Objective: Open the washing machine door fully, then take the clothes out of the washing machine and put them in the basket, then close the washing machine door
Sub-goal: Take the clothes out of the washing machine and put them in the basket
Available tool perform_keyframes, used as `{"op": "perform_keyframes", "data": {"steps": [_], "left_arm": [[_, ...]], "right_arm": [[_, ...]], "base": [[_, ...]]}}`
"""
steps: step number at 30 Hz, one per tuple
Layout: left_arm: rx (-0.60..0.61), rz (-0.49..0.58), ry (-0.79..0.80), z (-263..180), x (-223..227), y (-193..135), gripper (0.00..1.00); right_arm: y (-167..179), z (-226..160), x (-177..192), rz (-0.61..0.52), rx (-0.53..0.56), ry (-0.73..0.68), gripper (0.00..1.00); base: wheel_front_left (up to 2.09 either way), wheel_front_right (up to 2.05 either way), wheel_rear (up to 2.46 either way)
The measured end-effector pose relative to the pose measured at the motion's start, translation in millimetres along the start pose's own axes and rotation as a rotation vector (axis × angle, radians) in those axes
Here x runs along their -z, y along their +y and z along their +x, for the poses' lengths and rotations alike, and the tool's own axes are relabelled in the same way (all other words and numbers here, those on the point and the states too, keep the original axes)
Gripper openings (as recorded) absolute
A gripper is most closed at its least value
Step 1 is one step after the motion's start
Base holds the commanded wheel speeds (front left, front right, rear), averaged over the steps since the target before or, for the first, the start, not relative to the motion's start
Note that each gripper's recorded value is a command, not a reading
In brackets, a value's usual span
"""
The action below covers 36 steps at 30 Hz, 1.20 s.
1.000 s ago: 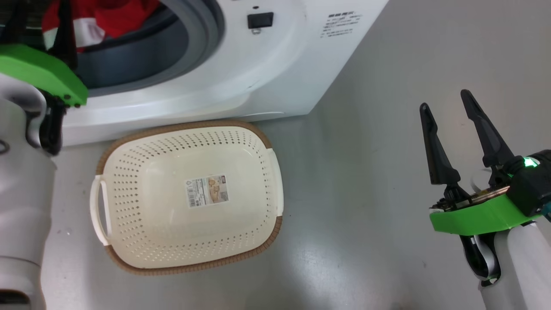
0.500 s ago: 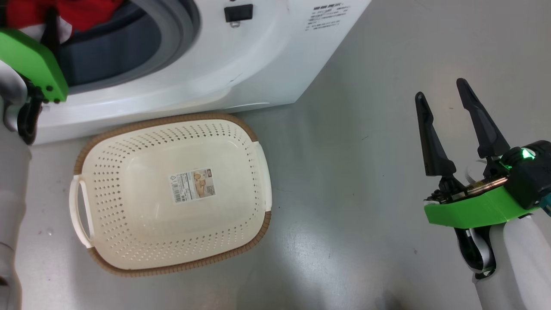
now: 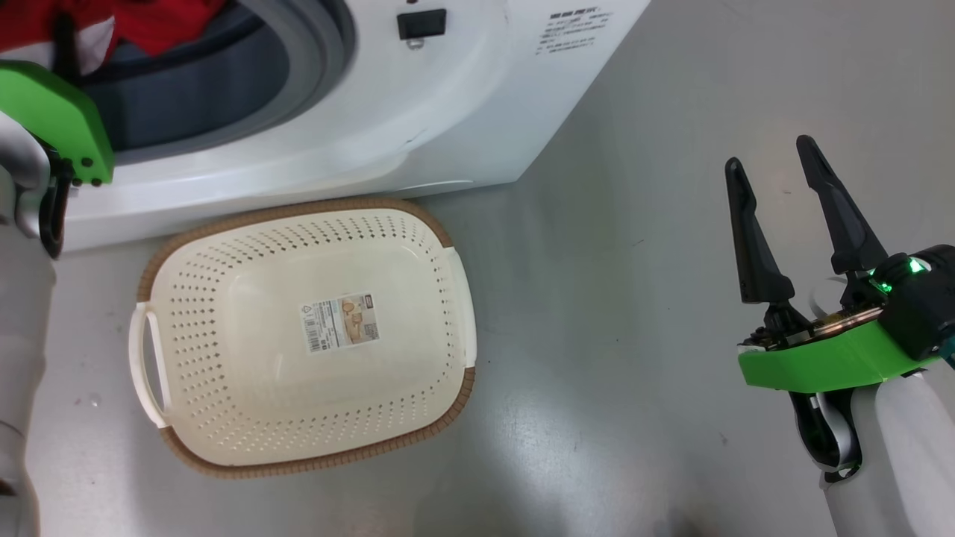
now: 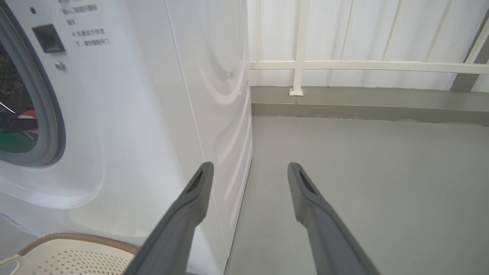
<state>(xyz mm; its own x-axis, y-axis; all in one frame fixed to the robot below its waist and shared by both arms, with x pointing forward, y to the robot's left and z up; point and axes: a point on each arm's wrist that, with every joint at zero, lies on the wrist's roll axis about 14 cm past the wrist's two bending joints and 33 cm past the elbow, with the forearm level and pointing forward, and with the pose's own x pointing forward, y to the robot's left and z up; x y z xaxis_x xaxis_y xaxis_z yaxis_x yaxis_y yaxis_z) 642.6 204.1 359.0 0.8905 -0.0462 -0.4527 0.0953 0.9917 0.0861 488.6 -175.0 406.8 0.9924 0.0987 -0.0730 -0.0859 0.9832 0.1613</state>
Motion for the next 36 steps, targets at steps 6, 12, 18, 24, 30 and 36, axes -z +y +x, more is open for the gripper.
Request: {"op": "perform_keyframes", "data": {"steps": [6, 12, 18, 24, 30, 36], "left_arm": [[-0.006, -0.010, -0.077, -6.5, -16.5, 4.1, 0.00], [0.002, -0.010, -0.123, -15.8, -25.2, 4.4, 0.00], [0.005, -0.011, -0.195, -24.9, -45.6, 2.6, 0.00], [-0.013, -0.029, -0.297, -43.4, -67.1, 6.2, 0.00], [-0.032, -0.032, -0.378, -70.6, -77.0, 10.7, 0.00], [-0.065, -0.037, -0.464, -104.6, -87.9, 18.2, 0.00]], "right_arm": [[4.0, 0.8, -5.3, 0.014, -0.004, -0.015, 1.00], [5.2, 0.3, -10.8, 0.018, -0.005, -0.026, 1.00], [7.8, -1.0, -18.7, 0.023, -0.009, -0.042, 1.00], [11.0, -4.2, -28.2, 0.027, -0.014, -0.061, 1.00], [15.0, -9.0, -38.9, 0.027, -0.021, -0.081, 1.00], [19.8, -18.5, -45.4, 0.030, -0.029, -0.086, 1.00]], "base": [[0.00, 0.00, 0.00], [0.00, 0.00, 0.00], [0.00, 0.00, 0.00], [0.00, 0.00, 0.00], [0.00, 0.00, 0.00], [0.00, 0.00, 0.00]]}}
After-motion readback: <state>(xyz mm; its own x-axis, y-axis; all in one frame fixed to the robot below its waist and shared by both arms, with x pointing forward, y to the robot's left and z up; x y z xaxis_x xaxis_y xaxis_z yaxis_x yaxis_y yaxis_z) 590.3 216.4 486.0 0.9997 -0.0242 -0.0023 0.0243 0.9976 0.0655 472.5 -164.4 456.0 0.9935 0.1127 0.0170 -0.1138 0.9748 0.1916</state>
